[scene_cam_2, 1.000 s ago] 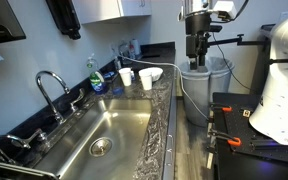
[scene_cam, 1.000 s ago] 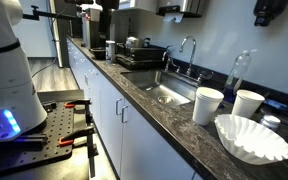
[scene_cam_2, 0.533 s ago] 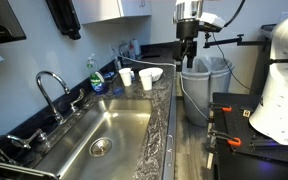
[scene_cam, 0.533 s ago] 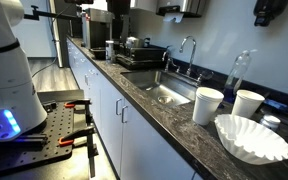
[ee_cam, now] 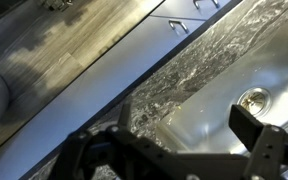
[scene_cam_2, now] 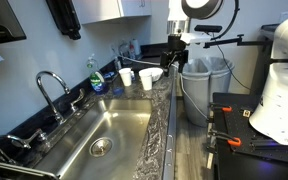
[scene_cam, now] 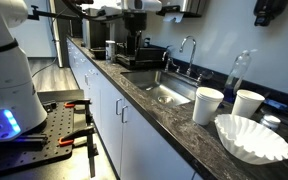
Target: Stack the paper cups
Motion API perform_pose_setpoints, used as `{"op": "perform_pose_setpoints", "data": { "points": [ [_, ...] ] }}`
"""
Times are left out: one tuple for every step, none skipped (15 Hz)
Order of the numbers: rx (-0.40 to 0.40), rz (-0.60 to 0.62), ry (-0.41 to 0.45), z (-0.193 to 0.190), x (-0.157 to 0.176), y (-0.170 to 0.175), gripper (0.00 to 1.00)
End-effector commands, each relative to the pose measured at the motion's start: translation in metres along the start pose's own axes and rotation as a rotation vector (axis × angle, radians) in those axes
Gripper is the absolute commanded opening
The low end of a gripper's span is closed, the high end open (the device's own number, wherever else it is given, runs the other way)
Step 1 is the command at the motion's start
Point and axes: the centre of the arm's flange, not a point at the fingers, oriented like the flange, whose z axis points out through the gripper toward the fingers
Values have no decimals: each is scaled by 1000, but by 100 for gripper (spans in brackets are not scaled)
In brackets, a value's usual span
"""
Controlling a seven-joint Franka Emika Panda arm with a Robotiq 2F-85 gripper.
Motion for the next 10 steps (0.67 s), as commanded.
{"op": "perform_pose_setpoints", "data": {
  "points": [
    [-48,90,58,18,35,6,100],
    [-61,108,82,20,43,10,100],
    [-67,123,102,22,50,14,100],
    [-73,140,123,24,57,15,100],
    [-77,146,130,25,63,16,100],
    [-78,120,111,22,64,17,100],
    [-65,117,107,21,50,23,100],
    [-67,117,104,23,53,23,100],
    [-69,118,100,24,53,24,100],
    [-69,118,100,25,53,24,100]
  ]
}}
